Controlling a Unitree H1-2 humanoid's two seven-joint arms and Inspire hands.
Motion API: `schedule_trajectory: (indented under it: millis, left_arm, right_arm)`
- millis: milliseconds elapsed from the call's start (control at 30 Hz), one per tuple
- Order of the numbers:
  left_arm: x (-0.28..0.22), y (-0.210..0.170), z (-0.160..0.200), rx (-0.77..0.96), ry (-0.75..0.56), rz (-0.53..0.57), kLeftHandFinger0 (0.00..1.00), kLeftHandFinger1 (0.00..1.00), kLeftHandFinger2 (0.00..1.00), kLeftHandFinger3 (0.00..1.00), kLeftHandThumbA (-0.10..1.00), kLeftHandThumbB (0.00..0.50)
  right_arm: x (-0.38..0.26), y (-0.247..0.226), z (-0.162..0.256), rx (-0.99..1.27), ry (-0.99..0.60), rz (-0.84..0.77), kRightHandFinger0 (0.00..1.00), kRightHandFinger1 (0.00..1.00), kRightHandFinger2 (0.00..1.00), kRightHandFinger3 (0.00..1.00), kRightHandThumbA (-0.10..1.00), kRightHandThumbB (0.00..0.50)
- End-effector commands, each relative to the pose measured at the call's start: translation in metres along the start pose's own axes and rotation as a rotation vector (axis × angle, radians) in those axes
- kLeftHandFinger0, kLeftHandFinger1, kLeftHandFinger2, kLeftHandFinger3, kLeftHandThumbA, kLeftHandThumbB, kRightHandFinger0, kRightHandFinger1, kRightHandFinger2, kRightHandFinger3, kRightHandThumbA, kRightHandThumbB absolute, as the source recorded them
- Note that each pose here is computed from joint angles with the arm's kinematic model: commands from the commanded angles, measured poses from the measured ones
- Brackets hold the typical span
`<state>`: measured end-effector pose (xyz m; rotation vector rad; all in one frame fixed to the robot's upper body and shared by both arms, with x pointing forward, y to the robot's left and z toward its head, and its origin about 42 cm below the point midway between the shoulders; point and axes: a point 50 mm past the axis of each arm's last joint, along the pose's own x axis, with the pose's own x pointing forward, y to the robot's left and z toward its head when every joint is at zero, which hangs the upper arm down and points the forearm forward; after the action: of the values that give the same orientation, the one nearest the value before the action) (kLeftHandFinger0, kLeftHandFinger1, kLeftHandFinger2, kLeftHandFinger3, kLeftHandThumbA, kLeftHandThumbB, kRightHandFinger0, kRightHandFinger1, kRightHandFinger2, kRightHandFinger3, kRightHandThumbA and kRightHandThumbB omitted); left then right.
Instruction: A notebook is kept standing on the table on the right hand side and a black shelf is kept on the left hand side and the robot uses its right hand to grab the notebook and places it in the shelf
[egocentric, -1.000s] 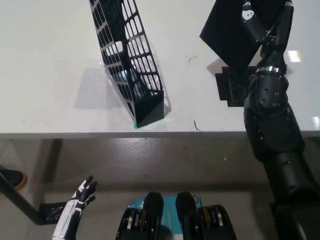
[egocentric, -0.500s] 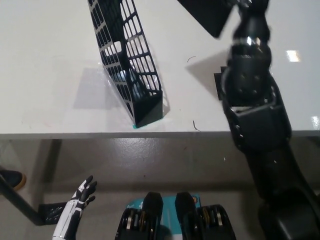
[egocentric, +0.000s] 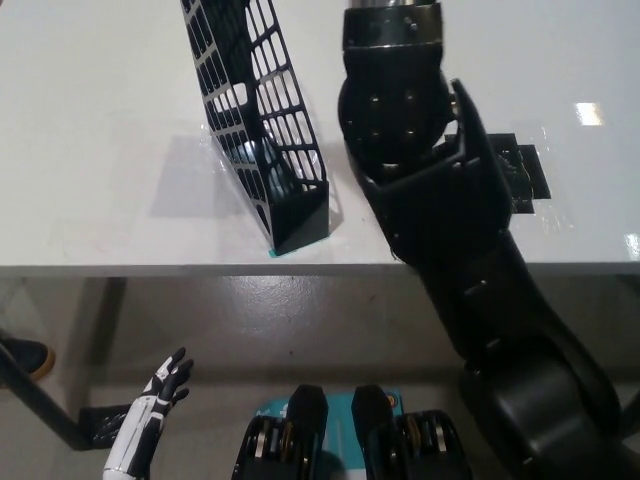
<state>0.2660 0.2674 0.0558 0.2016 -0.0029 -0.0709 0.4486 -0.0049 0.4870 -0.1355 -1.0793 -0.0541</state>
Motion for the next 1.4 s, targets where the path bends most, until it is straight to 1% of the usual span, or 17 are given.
schedule_trajectory:
  millis: [0, 33, 100, 200, 300, 433, 500, 567, 633, 733, 900, 933, 1033, 1067, 1200, 1267, 1367]
  left_arm:
    - [0.003, 0.005, 0.009, 0.023, -0.053, -0.009, 1.00, 1.00, 1.00, 1.00, 1.00, 0.121]
    - [0.003, 0.005, 0.009, 0.024, -0.052, -0.009, 1.00, 1.00, 1.00, 1.00, 1.00, 0.121]
    - [0.003, 0.005, 0.009, 0.022, -0.051, -0.010, 1.00, 1.00, 1.00, 1.00, 1.00, 0.146]
    - [0.003, 0.003, 0.009, 0.014, -0.047, -0.010, 1.00, 1.00, 1.00, 1.00, 1.00, 0.162]
    - [0.002, 0.003, 0.008, 0.010, -0.046, -0.015, 1.00, 1.00, 1.00, 1.00, 1.00, 0.147]
    - [0.000, 0.005, 0.008, 0.008, -0.050, -0.027, 1.00, 1.00, 1.00, 1.00, 1.00, 0.119]
    - [0.001, 0.005, 0.008, 0.001, -0.047, -0.036, 1.00, 1.00, 1.00, 1.00, 1.00, 0.127]
    - [0.001, 0.005, 0.009, 0.003, -0.050, -0.037, 1.00, 1.00, 1.00, 1.00, 1.00, 0.147]
    - [0.001, 0.005, 0.009, 0.009, -0.057, -0.033, 1.00, 1.00, 1.00, 1.00, 1.00, 0.152]
    - [0.002, 0.005, 0.009, 0.013, -0.059, -0.029, 1.00, 1.00, 1.00, 1.00, 1.00, 0.138]
    - [0.001, 0.003, 0.008, 0.005, -0.060, -0.030, 1.00, 1.00, 1.00, 1.00, 1.00, 0.130]
    - [0.001, 0.003, 0.007, 0.004, -0.054, -0.033, 1.00, 1.00, 1.00, 1.00, 1.00, 0.144]
    - [0.000, 0.003, 0.008, 0.001, -0.048, -0.038, 1.00, 1.00, 1.00, 1.00, 1.00, 0.136]
    - [0.000, 0.004, 0.009, 0.007, -0.049, -0.035, 1.00, 1.00, 1.00, 1.00, 1.00, 0.136]
    - [-0.001, 0.005, 0.009, 0.012, -0.052, -0.037, 1.00, 1.00, 1.00, 1.00, 1.00, 0.138]
    - [-0.001, 0.005, 0.008, 0.019, -0.047, -0.035, 1.00, 1.00, 1.00, 1.00, 1.00, 0.149]
    - [-0.001, 0.005, 0.008, 0.015, -0.047, -0.036, 1.00, 1.00, 1.00, 1.00, 1.00, 0.137]
  right_arm:
    - [0.022, 0.015, 0.016, -0.007, -0.095, -0.020, 0.00, 0.19, 0.66, 0.84, -0.10, 0.097]
    - [0.021, 0.016, 0.013, -0.007, -0.086, -0.015, 0.00, 0.19, 0.66, 0.84, -0.10, 0.096]
    - [0.019, 0.021, 0.003, -0.014, -0.046, 0.001, 0.00, 0.20, 0.66, 0.85, -0.10, 0.094]
    - [0.016, 0.026, -0.008, -0.008, -0.008, 0.011, 0.00, 0.19, 0.66, 0.85, -0.10, 0.094]
    - [0.010, 0.032, -0.019, -0.010, 0.019, 0.012, 0.00, 0.20, 0.68, 0.88, -0.10, 0.100]
    - [0.002, 0.039, -0.036, -0.004, 0.076, 0.014, 0.00, 0.17, 0.66, 0.83, -0.10, 0.104]
    - [-0.003, 0.042, -0.044, 0.006, 0.117, 0.016, 0.00, 0.16, 0.65, 0.80, -0.10, 0.092]
    - [-0.005, 0.043, -0.048, 0.001, 0.136, 0.013, 0.00, 0.16, 0.64, 0.79, -0.10, 0.099]
    - [-0.009, 0.045, -0.055, -0.007, 0.163, 0.019, 0.00, 0.17, 0.65, 0.79, -0.10, 0.091]
    - [-0.014, 0.048, -0.063, -0.003, 0.192, 0.015, 0.00, 0.15, 0.63, 0.78, -0.10, 0.090]
    - [-0.022, 0.053, -0.072, -0.020, 0.216, 0.031, 0.00, 0.15, 0.63, 0.76, -0.10, 0.088]
    - [-0.025, 0.054, -0.074, -0.022, 0.216, 0.035, 0.00, 0.15, 0.64, 0.76, -0.10, 0.096]
    - [-0.031, 0.059, -0.078, -0.019, 0.227, 0.047, 0.00, 0.16, 0.65, 0.77, -0.10, 0.093]
    - [-0.032, 0.059, -0.080, -0.021, 0.229, 0.052, 0.00, 0.17, 0.67, 0.79, -0.10, 0.088]
    - [-0.033, 0.061, -0.082, -0.034, 0.228, 0.060, 0.00, 0.19, 0.66, 0.81, -0.10, 0.096]
    - [-0.033, 0.061, -0.082, -0.034, 0.225, 0.062, 0.00, 0.19, 0.66, 0.81, -0.10, 0.084]
    - [-0.033, 0.062, -0.083, -0.036, 0.218, 0.075, 0.00, 0.19, 0.67, 0.82, -0.10, 0.072]
